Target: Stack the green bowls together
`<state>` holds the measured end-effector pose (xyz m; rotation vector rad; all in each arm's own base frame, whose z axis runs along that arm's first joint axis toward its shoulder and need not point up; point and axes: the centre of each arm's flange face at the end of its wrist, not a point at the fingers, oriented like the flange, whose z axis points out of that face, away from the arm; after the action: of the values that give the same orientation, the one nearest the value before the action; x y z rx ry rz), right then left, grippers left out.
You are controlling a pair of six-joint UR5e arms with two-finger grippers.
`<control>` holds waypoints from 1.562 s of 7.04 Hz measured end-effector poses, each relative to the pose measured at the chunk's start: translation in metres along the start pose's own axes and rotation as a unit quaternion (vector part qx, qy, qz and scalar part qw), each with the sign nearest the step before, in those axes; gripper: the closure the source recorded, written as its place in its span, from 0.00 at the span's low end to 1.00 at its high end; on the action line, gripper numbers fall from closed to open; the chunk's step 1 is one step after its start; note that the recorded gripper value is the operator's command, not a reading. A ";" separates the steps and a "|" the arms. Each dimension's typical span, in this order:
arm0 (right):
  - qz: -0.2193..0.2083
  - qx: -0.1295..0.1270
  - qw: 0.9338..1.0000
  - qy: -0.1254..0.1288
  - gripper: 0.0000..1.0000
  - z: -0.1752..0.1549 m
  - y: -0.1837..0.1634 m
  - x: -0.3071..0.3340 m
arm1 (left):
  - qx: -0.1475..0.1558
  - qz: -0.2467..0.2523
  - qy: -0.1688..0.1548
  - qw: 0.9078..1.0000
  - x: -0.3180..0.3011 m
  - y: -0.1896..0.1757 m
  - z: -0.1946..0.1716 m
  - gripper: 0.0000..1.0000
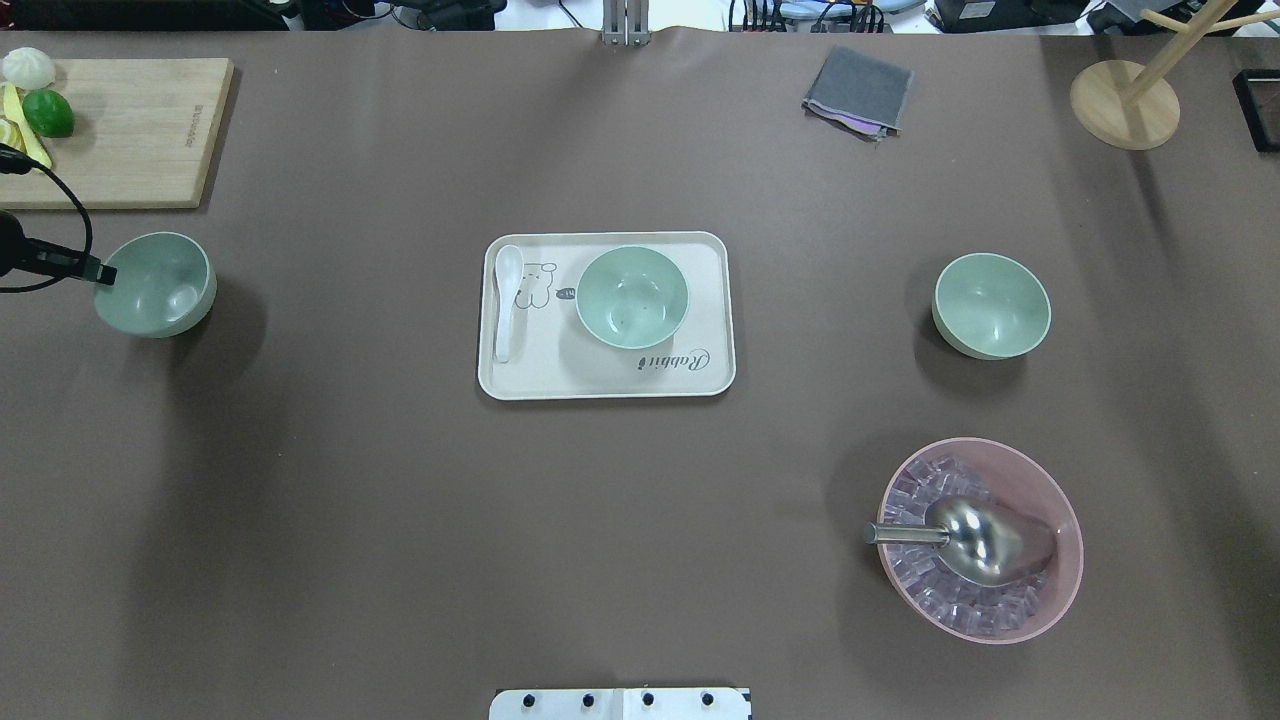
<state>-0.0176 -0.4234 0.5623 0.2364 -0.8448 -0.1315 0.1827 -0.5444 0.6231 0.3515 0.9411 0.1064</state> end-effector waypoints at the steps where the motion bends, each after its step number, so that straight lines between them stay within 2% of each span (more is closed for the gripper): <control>1: 0.000 0.000 1.000 0.000 0.00 0.000 0.000 0.000 | 0.002 0.002 0.002 1.000 0.002 -0.001 -0.001 1.00; 3: -0.002 0.000 1.000 0.000 0.00 0.000 0.000 0.000 | 0.011 0.005 0.014 1.000 0.024 -0.012 -0.015 1.00; 5: -0.021 0.011 1.000 -0.004 0.00 0.002 0.001 0.000 | 0.009 -0.021 0.015 1.000 0.076 -0.035 -0.042 1.00; 7: -0.027 0.016 0.999 -0.007 0.00 0.011 0.003 0.006 | -0.016 -0.050 0.012 0.999 0.169 -0.060 -0.066 1.00; 10: -0.023 0.016 1.000 -0.007 0.00 0.013 0.003 0.008 | -0.040 -0.099 0.012 0.994 0.360 -0.085 -0.036 1.00; 11: -0.023 0.017 1.000 -0.006 0.00 0.013 0.003 0.008 | -0.045 -0.108 0.006 0.993 0.407 -0.093 -0.029 1.00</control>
<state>-0.0224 -0.4240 0.5771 0.2866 -0.8552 -0.1618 0.3935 -0.5259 0.2619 0.1651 0.9782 -0.0473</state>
